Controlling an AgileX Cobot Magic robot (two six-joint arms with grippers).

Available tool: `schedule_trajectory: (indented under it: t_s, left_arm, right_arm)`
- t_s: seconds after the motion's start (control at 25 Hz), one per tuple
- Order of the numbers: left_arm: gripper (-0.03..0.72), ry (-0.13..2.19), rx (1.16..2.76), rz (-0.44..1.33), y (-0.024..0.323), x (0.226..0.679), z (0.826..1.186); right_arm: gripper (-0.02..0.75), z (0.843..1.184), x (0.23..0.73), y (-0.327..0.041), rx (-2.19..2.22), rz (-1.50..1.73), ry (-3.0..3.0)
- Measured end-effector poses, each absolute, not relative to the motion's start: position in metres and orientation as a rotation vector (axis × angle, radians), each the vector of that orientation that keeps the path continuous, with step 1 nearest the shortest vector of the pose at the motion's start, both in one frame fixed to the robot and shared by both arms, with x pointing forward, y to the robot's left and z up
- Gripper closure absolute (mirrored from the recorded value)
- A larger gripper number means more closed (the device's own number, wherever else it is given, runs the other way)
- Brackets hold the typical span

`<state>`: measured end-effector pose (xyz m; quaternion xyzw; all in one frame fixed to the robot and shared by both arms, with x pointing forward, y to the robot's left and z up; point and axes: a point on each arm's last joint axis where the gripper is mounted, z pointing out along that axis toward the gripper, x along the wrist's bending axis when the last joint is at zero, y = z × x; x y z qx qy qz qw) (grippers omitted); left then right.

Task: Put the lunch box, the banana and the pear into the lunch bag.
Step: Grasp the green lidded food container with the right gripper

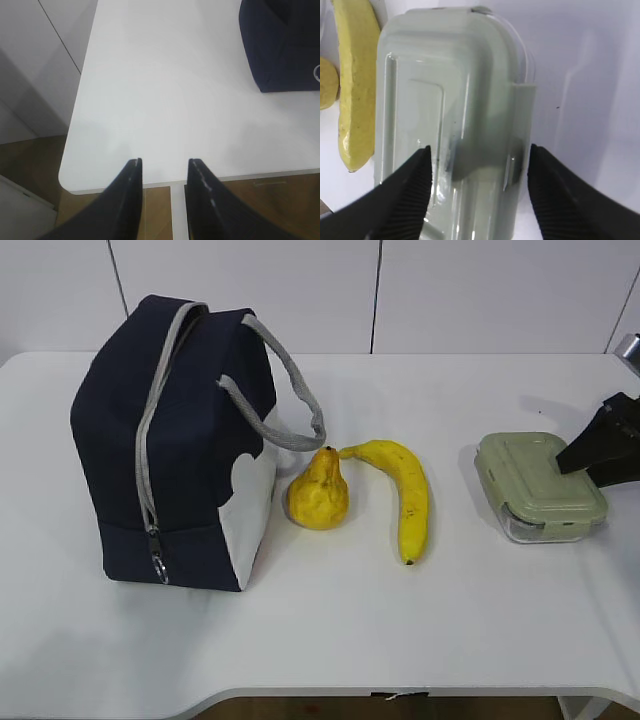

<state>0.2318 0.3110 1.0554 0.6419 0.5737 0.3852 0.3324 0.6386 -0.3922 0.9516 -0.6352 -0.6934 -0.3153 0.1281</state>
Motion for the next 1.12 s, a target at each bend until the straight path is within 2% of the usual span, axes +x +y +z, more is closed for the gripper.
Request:
schedule_trajectory:
  t_s: [1.12]
  left_arm:
    - [0.447,1.499,1.677,1.006,0.311,0.232,1.055]
  right_arm:
    - [0.256,0.928,0.647,-0.388,-1.834,-0.993,-1.864]
